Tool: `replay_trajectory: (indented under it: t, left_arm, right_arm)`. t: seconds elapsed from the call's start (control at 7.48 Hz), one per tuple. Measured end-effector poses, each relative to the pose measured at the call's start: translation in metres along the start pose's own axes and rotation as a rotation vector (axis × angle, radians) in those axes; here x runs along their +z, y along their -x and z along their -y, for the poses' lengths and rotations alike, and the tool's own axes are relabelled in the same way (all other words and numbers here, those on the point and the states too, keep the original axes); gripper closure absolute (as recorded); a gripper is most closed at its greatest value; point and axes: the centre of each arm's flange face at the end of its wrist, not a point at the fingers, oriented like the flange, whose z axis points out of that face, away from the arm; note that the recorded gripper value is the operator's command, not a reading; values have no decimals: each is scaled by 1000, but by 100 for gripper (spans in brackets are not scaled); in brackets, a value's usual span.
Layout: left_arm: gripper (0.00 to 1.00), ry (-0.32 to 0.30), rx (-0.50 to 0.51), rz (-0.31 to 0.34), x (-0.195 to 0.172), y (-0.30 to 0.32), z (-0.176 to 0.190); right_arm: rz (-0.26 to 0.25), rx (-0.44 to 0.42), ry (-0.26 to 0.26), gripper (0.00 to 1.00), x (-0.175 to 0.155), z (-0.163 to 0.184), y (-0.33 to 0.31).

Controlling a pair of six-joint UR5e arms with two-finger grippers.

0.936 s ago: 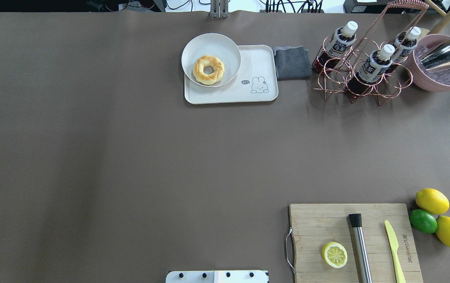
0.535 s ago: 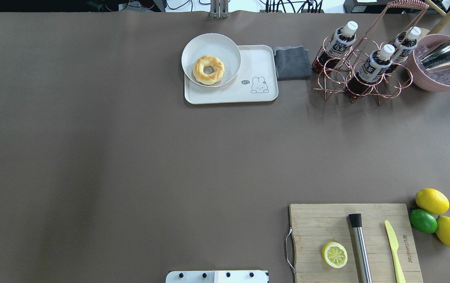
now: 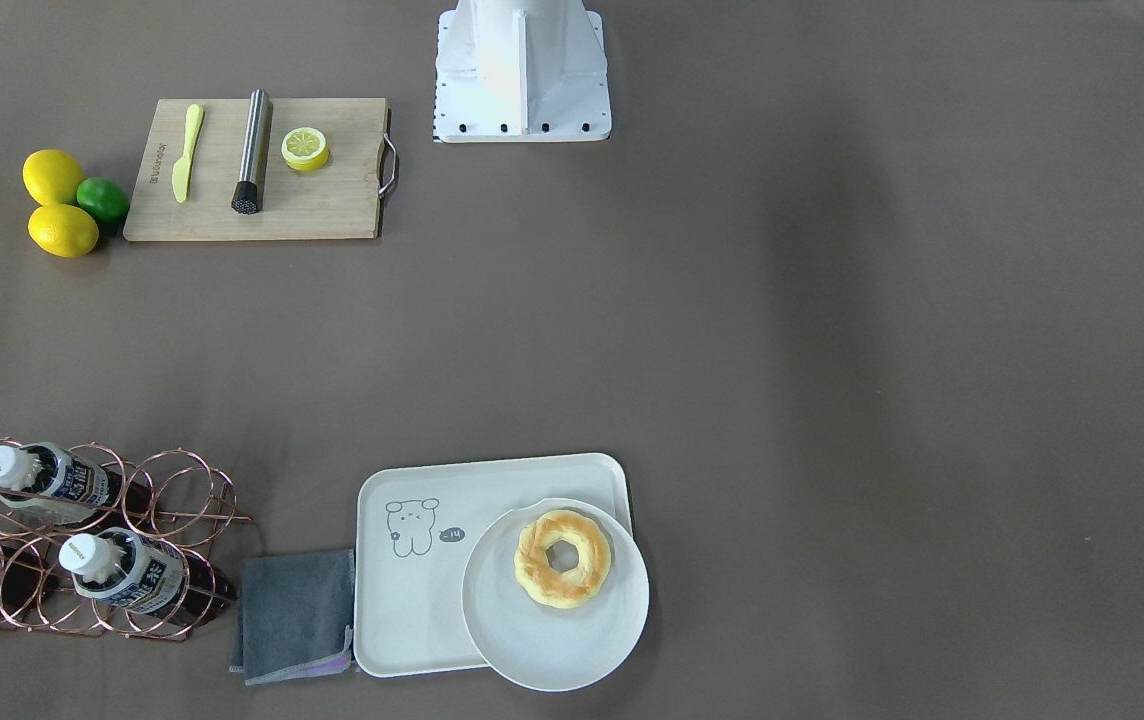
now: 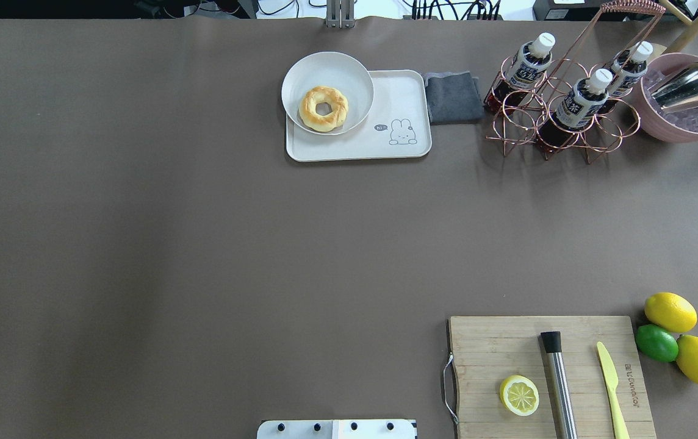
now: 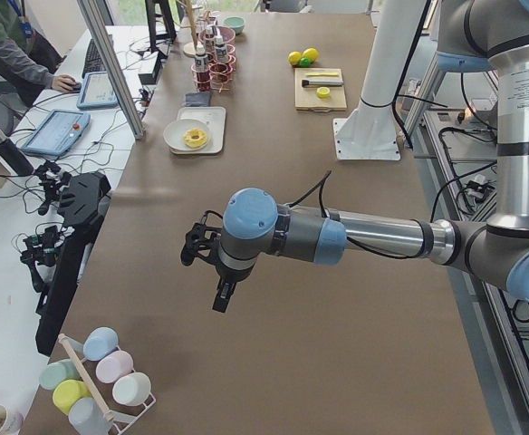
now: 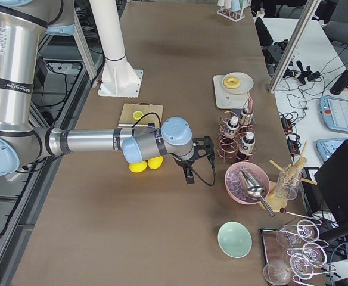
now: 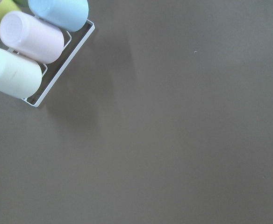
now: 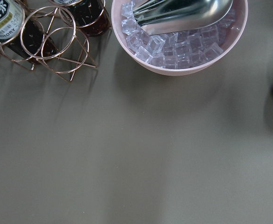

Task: Place tea on tray

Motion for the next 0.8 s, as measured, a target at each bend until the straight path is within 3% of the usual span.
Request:
replay_trajectory:
  t: [0.4,0.8]
  left_arm:
    - [1,-20,58,-3,1,-12,21]
    - [1,-37,90,-4,0,-18,26]
  right_arm:
    - [10,-9,-7,0,5,33,31]
    - [-54,-29,-10,0,51,112,129]
